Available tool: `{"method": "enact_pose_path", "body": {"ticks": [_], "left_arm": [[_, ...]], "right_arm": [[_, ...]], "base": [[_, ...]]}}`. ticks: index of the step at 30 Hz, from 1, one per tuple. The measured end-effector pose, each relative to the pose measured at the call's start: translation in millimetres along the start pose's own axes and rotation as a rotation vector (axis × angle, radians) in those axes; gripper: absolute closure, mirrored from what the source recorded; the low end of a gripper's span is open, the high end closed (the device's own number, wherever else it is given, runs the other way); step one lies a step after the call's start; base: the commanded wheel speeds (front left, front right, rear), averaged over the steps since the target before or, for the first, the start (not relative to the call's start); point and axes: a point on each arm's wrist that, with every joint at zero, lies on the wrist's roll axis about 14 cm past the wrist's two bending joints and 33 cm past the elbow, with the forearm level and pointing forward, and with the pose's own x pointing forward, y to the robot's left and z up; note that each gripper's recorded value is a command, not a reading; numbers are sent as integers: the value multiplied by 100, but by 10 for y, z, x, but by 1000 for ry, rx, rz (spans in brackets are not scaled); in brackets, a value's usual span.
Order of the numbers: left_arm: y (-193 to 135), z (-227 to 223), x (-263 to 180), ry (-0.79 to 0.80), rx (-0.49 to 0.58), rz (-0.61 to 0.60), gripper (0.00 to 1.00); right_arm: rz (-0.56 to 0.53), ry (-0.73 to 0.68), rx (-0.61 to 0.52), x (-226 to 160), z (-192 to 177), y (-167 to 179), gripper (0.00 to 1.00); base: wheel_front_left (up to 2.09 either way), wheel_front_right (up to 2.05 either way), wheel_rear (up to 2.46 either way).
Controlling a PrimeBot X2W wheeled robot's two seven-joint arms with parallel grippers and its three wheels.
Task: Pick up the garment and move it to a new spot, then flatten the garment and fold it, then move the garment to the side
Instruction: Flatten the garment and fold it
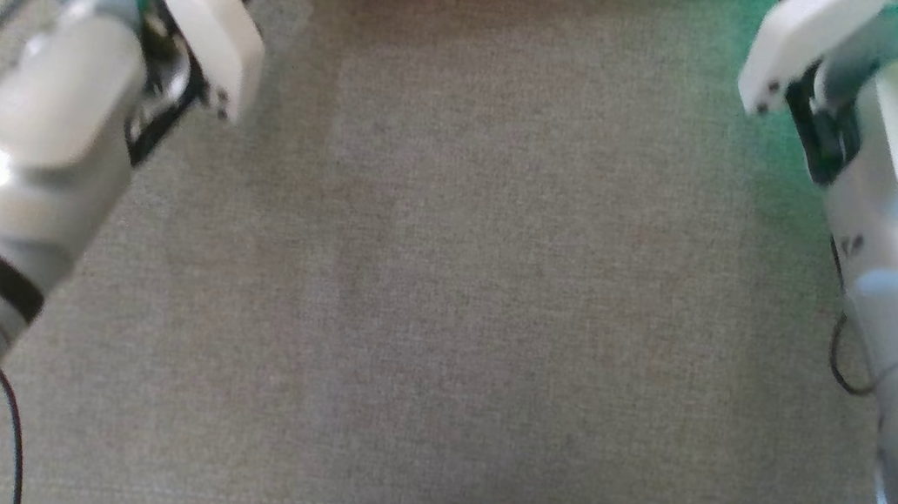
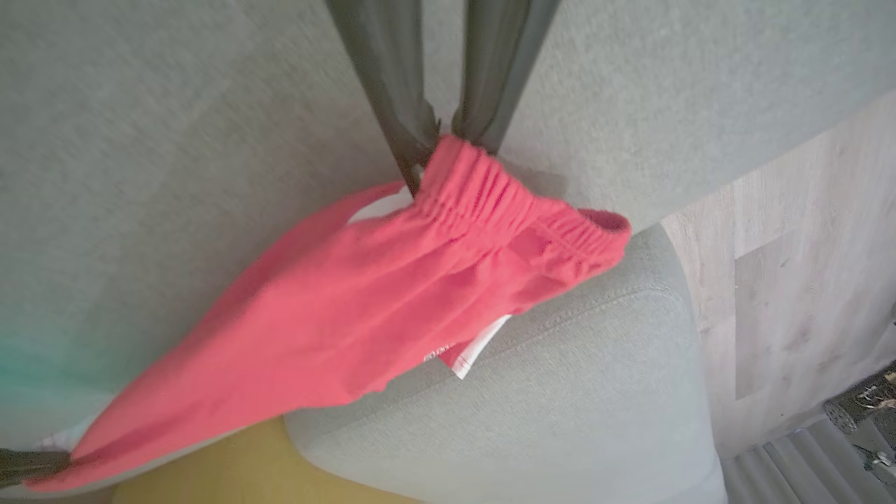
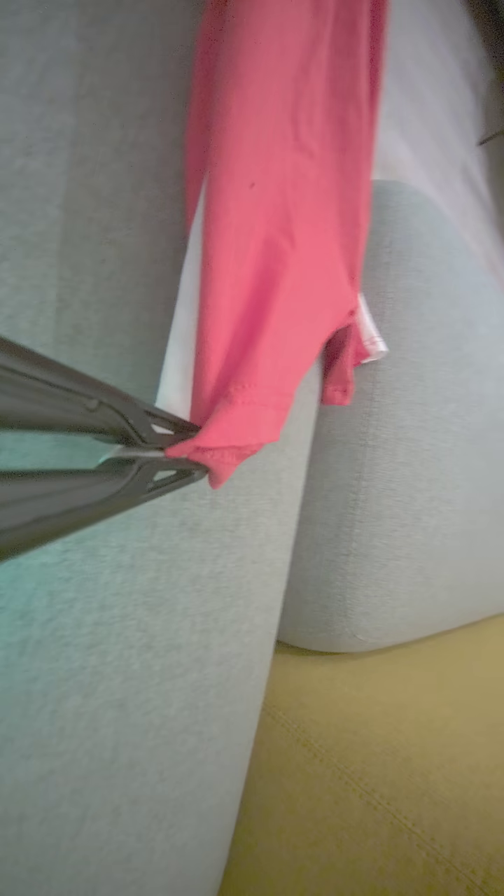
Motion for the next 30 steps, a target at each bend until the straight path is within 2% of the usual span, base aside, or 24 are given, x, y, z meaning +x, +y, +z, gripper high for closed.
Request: {"method": "enact_pose_path", "body": {"ticks": [4, 10, 19, 30], "left_arm": [[-287, -76, -196, 18, 10, -65, 100], [-573, -166, -532, 40, 22, -113, 100], [-927, -34, -858, -2, 35, -164, 100], [-1529, -98, -1255, 7, 21, -287, 100]], "right_arm": [[-13, 112, -83, -204, -271, -99, 100], [-14, 222, -139, -580, -584, -143, 100], [10, 282, -205, -1076, -672, -234, 100], [52, 379, -206, -1715, -767, -399, 100]], "base": [[0, 0, 0], [0, 0, 0], [0, 0, 0], [0, 0, 0]]}}
